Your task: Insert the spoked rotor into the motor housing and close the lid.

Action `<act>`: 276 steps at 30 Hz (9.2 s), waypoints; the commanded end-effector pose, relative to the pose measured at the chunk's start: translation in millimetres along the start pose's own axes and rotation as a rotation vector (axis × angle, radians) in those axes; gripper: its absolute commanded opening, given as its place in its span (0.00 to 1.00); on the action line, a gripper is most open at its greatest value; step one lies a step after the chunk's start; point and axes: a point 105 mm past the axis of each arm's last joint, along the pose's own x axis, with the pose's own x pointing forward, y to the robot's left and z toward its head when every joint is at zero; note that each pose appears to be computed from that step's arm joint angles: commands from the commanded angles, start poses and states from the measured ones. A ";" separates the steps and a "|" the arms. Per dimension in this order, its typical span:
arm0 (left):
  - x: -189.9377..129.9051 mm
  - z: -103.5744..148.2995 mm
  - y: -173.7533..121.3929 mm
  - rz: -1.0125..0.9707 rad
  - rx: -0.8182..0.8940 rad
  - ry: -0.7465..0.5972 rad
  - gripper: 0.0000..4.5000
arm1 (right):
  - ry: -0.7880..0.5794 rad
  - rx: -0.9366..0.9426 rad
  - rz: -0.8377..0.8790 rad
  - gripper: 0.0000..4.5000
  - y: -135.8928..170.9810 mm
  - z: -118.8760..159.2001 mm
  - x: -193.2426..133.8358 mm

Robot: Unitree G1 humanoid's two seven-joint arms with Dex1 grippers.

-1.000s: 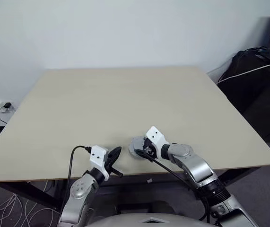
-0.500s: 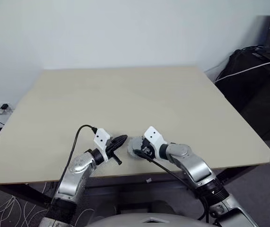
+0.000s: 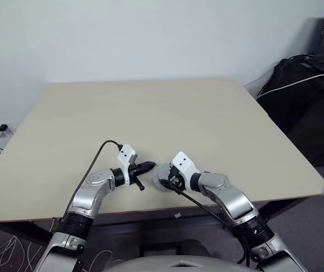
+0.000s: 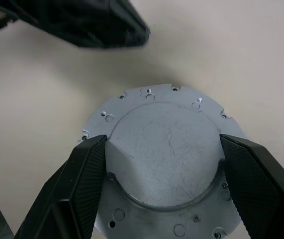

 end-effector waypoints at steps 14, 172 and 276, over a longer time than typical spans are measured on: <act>14.1 -9.3 1.4 0.039 0.004 0.105 0.00 | 0.117 0.066 -0.036 0.72 0.9 -32.6 -0.8; 16.6 -18.9 -13.0 -0.017 -0.016 0.132 0.00 | -0.168 1.222 0.319 0.47 41.0 32.1 -23.4; -58.8 25.3 -50.4 -0.013 -1.254 -0.930 0.50 | -0.348 1.242 0.524 0.47 59.5 94.5 -37.0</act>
